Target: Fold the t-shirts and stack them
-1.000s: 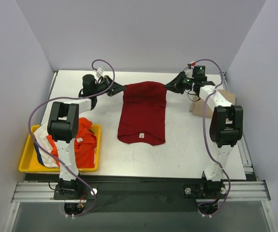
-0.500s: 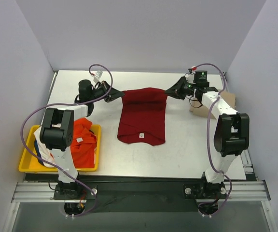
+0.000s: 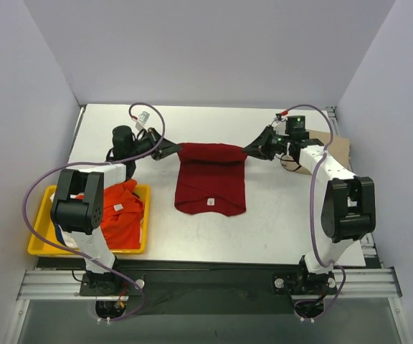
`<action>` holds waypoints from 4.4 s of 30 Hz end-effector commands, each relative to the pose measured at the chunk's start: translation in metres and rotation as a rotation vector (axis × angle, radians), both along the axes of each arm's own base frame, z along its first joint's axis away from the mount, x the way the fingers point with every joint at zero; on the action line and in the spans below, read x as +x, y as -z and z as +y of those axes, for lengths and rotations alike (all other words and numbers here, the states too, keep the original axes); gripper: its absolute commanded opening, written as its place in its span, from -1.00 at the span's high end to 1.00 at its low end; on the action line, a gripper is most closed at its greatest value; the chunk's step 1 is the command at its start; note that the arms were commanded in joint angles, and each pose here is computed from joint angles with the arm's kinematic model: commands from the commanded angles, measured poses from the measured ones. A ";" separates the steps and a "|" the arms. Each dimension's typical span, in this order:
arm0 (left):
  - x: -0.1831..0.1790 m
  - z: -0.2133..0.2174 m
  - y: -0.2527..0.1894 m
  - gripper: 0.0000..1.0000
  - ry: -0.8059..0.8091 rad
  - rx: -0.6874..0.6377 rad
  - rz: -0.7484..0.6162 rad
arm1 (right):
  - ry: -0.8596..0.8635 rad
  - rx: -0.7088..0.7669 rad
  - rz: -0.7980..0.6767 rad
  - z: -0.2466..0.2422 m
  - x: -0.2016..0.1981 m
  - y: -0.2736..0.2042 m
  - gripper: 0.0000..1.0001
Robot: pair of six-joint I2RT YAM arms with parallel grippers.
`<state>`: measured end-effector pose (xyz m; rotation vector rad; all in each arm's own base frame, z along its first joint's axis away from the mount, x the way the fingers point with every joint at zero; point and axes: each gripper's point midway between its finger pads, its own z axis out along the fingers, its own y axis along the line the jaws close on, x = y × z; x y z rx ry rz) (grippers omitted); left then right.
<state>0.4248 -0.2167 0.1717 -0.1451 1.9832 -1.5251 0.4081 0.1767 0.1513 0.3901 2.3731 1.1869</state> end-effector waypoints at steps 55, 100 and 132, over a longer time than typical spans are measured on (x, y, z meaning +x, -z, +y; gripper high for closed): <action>-0.140 0.023 0.044 -0.08 0.396 0.292 0.198 | -0.472 -0.330 0.344 -0.005 -0.184 0.098 0.13; -0.061 0.024 0.130 -0.12 0.262 0.528 0.314 | -0.204 -0.194 0.286 -0.022 -0.076 0.135 -0.29; -0.078 0.001 0.146 0.60 0.414 0.394 0.346 | -0.199 -0.224 0.313 -0.002 -0.086 0.165 -0.02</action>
